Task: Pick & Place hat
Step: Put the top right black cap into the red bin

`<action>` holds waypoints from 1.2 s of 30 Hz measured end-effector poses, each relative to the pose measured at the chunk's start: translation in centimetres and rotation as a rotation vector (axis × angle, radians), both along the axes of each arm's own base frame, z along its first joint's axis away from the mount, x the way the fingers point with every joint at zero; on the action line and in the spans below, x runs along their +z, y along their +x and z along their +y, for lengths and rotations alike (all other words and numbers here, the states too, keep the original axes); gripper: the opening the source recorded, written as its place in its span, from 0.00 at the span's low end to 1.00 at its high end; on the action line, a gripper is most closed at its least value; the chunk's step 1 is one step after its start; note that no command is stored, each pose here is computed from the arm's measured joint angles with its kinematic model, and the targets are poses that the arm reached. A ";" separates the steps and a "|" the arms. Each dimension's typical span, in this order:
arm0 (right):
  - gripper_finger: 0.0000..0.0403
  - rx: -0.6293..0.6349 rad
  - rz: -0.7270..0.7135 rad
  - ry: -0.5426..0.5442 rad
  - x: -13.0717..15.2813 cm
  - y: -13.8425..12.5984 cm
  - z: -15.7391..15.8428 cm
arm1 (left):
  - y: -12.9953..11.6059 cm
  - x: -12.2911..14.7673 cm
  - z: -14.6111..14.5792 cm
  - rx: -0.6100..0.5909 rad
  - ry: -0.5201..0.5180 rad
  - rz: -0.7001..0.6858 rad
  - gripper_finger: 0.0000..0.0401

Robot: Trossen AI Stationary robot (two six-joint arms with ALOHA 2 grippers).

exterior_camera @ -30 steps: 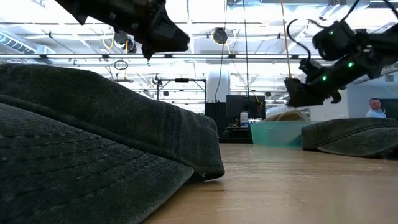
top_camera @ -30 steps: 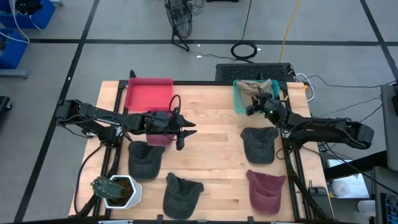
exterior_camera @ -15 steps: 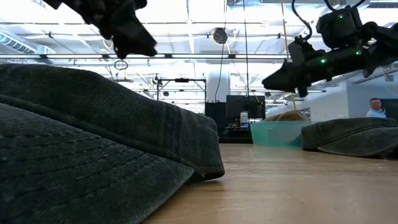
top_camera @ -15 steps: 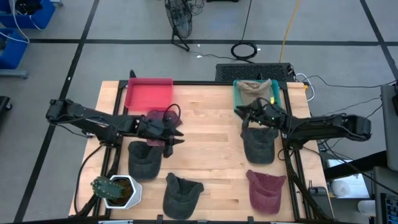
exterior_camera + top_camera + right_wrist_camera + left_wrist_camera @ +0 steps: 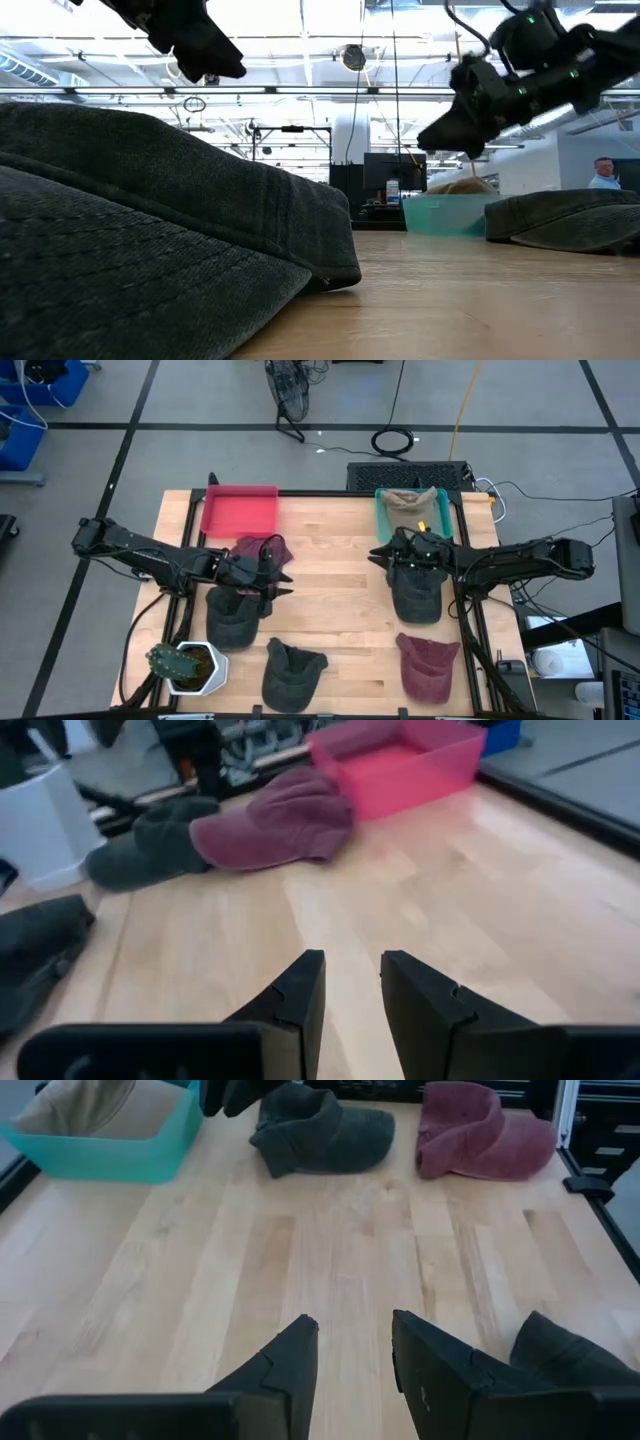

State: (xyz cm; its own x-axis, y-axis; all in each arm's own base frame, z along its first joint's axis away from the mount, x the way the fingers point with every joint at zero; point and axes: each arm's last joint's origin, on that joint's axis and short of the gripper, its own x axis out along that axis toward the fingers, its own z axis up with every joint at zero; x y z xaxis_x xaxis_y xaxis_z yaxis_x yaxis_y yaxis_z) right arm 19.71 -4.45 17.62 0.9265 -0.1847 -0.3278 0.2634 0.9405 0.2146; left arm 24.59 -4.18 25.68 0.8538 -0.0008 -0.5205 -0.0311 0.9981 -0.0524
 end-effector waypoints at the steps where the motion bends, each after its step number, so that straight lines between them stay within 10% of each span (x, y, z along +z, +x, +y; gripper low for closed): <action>1: 0.22 0.015 0.020 0.003 0.3 0.3 0.3 | 0.0 0.0 0.0 -0.003 0.004 0.002 0.33; 22: 0.23 0.050 0.722 0.062 4.7 -0.8 3.1 | 0.7 1.2 0.4 -0.016 0.067 -0.138 0.33; 36: 0.57 0.093 1.014 0.327 3.6 -3.5 4.7 | 0.6 1.2 0.1 -0.032 0.065 -0.138 0.33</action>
